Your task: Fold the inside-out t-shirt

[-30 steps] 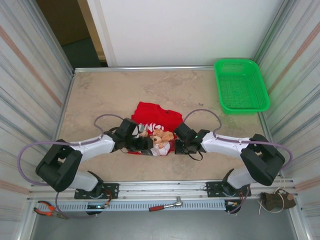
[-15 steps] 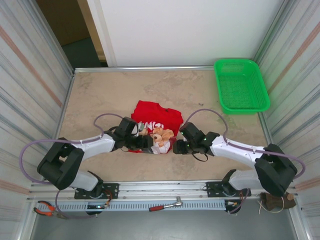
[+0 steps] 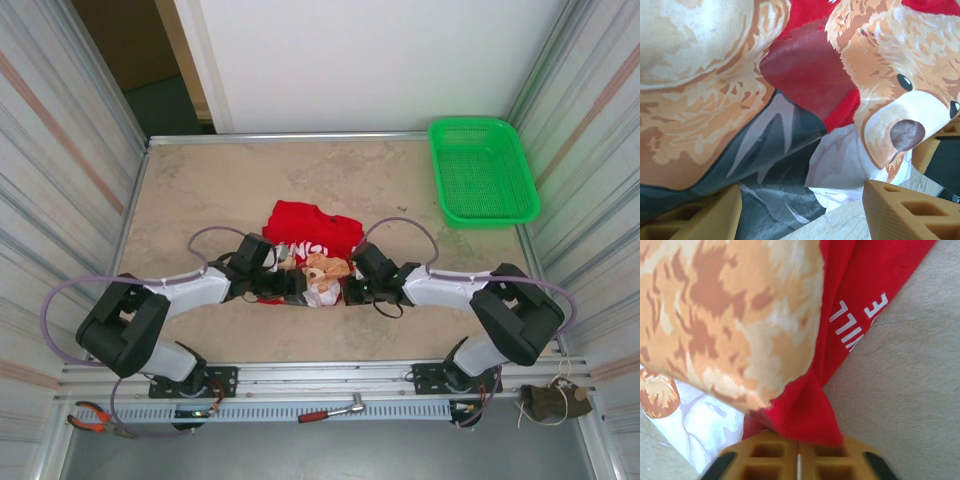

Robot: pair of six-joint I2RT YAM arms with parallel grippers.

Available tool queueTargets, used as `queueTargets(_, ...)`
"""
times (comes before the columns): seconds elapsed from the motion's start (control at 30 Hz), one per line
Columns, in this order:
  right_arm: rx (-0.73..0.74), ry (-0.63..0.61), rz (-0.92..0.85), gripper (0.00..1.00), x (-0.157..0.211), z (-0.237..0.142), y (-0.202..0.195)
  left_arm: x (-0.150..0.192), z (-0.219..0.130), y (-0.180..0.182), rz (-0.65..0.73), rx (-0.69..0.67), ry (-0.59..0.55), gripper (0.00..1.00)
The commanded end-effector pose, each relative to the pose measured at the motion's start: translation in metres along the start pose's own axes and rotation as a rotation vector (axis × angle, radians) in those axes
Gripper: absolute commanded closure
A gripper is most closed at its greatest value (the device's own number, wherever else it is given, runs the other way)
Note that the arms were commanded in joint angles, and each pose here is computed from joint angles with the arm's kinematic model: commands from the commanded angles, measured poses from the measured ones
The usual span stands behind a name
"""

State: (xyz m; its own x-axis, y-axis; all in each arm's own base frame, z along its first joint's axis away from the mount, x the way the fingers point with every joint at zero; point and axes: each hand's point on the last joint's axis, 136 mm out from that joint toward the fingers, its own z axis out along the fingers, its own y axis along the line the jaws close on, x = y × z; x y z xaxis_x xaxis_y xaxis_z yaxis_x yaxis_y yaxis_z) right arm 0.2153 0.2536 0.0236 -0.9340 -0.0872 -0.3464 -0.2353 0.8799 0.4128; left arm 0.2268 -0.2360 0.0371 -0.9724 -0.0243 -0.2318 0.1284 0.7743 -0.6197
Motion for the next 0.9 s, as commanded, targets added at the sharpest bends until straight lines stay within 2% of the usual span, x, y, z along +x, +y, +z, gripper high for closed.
queueTargets(0.0, -0.024, -0.002, -0.027, 1.0, 0.001, -0.011, 0.003, 0.024, 0.011, 0.042, -0.047, -0.131, 0.064, 0.34)
queueTargets(0.37, 0.122, 0.071, 0.041, 1.0, 0.019, -0.059, -0.041, 0.028, 0.011, 0.059, -0.116, -0.168, 0.066, 0.34)
queueTargets(0.7, 0.33, 0.106, 0.178, 1.0, 0.024, -0.081, -0.088, 0.027, 0.011, 0.06, -0.12, -0.17, 0.07, 0.34)
queueTargets(0.8, 0.303, 0.081, 0.166, 1.0, 0.012, -0.08, -0.079, 0.022, 0.007, 0.046, -0.099, -0.125, 0.066, 0.35)
queueTargets(0.87, 0.241, 0.038, 0.155, 1.0, -0.005, -0.086, -0.06, 0.014, -0.003, 0.023, -0.068, -0.069, 0.05, 0.34)
